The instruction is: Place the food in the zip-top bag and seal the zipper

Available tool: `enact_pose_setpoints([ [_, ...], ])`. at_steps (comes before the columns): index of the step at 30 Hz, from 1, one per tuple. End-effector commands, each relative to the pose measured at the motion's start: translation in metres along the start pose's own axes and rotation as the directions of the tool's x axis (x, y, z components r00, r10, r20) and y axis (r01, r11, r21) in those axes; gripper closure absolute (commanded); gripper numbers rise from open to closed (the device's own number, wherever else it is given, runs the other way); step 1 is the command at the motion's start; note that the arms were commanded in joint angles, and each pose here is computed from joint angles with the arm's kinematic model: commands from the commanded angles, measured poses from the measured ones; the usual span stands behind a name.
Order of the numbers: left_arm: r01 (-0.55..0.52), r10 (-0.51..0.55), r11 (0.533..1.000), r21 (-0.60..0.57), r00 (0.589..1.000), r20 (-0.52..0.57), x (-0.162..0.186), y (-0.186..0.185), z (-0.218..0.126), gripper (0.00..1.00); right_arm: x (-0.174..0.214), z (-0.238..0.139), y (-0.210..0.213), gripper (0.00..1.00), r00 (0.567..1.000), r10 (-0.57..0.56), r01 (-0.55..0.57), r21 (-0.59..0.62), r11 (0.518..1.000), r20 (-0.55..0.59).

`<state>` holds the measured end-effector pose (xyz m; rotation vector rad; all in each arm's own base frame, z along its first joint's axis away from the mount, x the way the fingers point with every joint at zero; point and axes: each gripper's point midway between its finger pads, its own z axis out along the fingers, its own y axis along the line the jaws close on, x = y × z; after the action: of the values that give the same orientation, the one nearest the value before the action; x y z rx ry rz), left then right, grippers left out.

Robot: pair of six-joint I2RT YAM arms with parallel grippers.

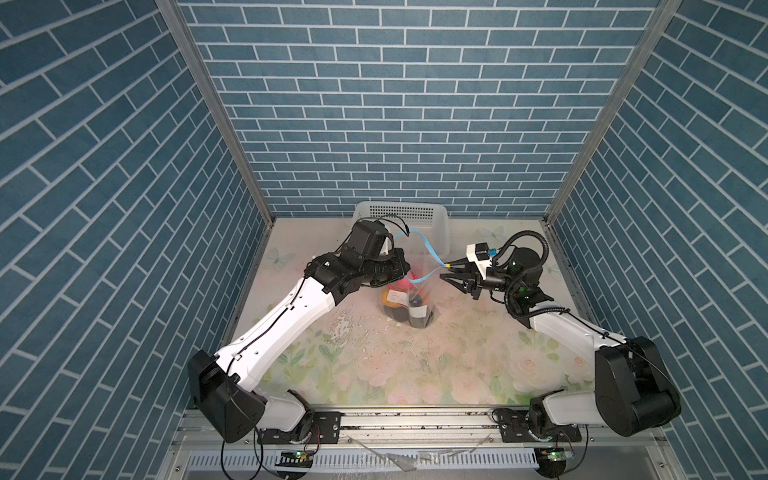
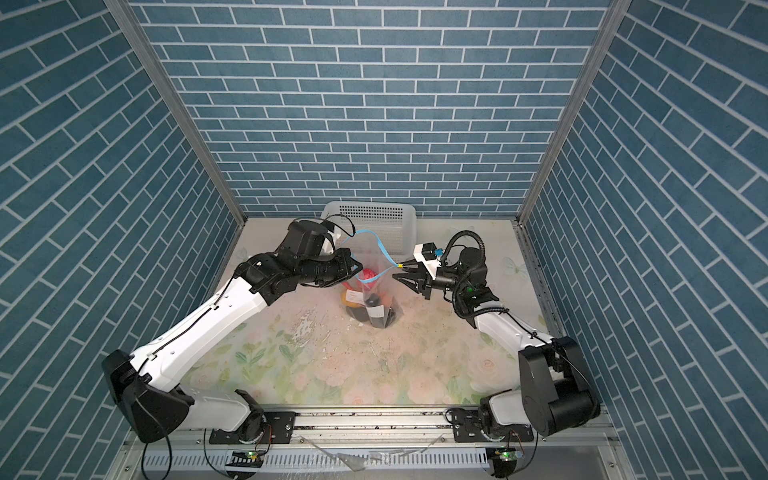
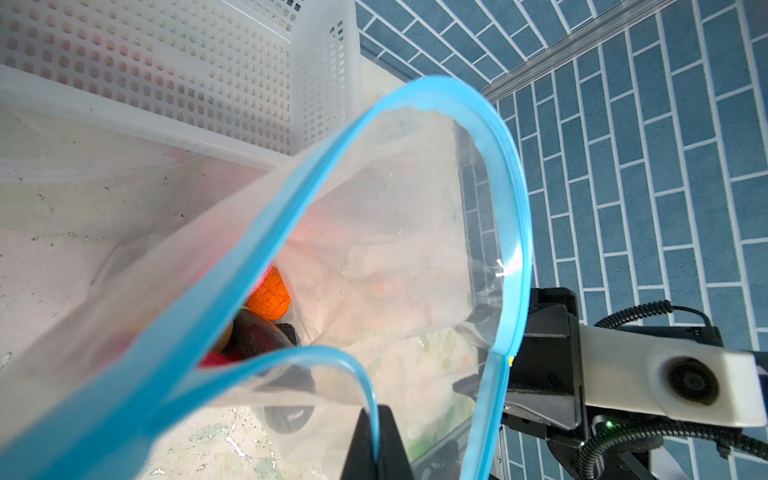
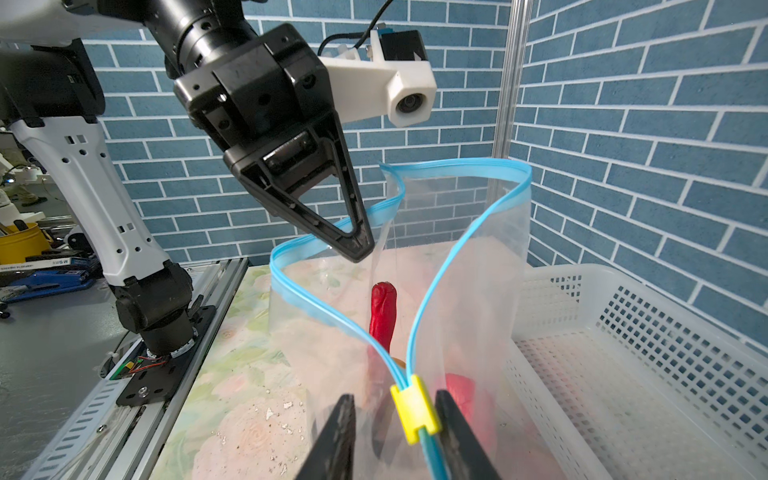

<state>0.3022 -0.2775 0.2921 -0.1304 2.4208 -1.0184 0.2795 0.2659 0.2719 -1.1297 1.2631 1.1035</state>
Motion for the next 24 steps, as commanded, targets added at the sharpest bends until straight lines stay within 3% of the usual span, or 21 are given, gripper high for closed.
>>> enact_pose_setpoints([
  [1,-0.010,0.009,1.000,0.022,0.999,0.035,-0.0082,-0.0090,-0.0129,1.00,0.0060,-0.0020,0.0031,0.66,0.999,-0.037,0.037,-0.006,0.999,-0.001],
  [9,-0.008,0.007,1.000,0.019,0.999,0.040,-0.0094,-0.0085,-0.0132,1.00,0.0076,-0.0054,0.0072,0.75,0.998,-0.061,0.061,0.006,0.998,-0.010],
  [18,-0.003,0.002,1.000,0.022,0.999,0.040,-0.0086,-0.0082,-0.0134,1.00,0.0091,-0.0072,0.0009,0.67,0.999,-0.034,0.034,0.017,0.999,0.005],
  [24,-0.001,0.001,1.000,0.022,0.999,0.038,-0.0076,-0.0075,-0.0136,1.00,0.0094,-0.0062,-0.0015,0.71,1.000,-0.024,0.024,0.014,1.000,0.015],
])
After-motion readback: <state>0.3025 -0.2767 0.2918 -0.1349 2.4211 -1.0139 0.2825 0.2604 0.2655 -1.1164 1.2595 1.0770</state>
